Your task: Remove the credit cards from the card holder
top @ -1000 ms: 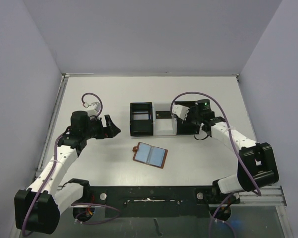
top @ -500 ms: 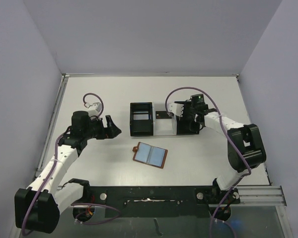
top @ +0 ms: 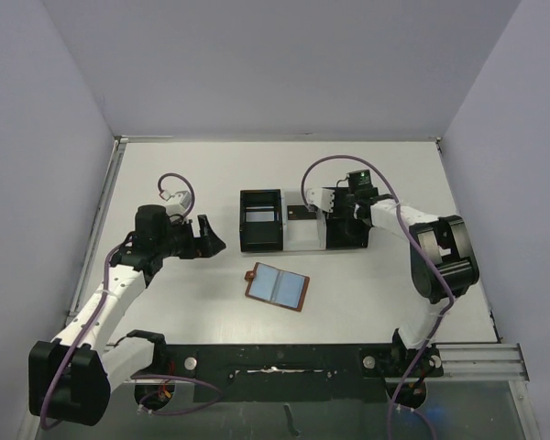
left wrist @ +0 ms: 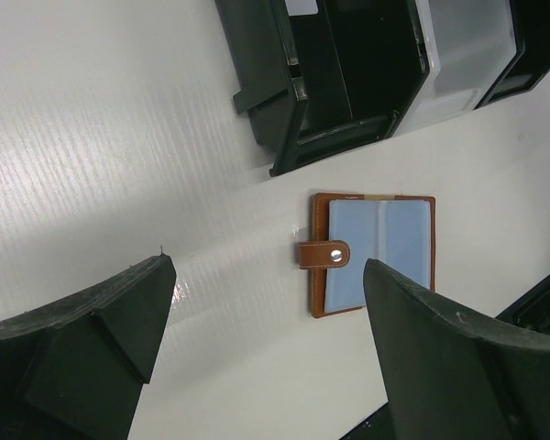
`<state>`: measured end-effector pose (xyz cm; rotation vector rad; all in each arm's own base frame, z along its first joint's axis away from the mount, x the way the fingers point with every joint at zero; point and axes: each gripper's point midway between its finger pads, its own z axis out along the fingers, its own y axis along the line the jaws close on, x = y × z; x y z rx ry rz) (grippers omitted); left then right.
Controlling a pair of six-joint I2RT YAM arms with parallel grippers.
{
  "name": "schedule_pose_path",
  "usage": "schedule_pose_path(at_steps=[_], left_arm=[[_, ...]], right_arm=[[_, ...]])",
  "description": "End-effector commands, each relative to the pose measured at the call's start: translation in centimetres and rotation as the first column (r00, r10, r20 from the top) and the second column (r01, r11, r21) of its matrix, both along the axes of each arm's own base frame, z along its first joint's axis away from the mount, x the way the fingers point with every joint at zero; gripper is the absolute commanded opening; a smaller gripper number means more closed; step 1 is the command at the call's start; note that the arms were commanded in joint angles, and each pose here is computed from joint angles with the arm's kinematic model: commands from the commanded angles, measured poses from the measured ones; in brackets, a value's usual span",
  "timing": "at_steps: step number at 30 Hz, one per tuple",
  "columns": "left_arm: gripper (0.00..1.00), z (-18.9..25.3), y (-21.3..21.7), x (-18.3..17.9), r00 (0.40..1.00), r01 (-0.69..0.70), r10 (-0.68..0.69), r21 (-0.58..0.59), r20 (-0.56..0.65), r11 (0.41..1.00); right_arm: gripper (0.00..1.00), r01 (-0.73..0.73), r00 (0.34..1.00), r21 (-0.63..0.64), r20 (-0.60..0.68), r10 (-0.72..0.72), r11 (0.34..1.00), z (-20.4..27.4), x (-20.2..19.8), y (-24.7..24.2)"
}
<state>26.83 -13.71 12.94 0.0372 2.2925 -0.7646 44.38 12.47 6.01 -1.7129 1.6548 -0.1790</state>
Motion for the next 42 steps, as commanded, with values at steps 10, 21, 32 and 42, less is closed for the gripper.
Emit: schedule_pose_path(at_steps=[10, 21, 32, 42], left_arm=[[0.83, 0.9, -0.5, 0.7, 0.999, 0.032, -0.032, 0.0, 0.037, 0.999], [0.83, 0.9, -0.5, 0.8, 0.999, 0.036, -0.036, -0.001, 0.038, 0.999], [0.83, 0.9, -0.7, 0.7, 0.998, 0.047, -0.047, -0.004, 0.036, 0.999], [0.83, 1.0, 0.2, 1.2, 0.999, -0.022, 0.022, 0.016, 0.037, 1.0]], right_arm=[[0.18, -0.024, 0.998, 0.044, -0.055, 0.026, 0.999, 0.7, 0.2, 0.7], [0.3, 0.01, 0.993, 0.059, -0.12, -0.003, 0.998, 0.0, -0.2, -0.4], [0.34, 0.046, 0.997, 0.102, -0.063, -0.04, 0.994, 1.8, 0.7, -0.2], [0.51, 0.177, 0.908, 0.37, 0.296, -0.297, 0.912, 15.0, 1.8, -1.3]])
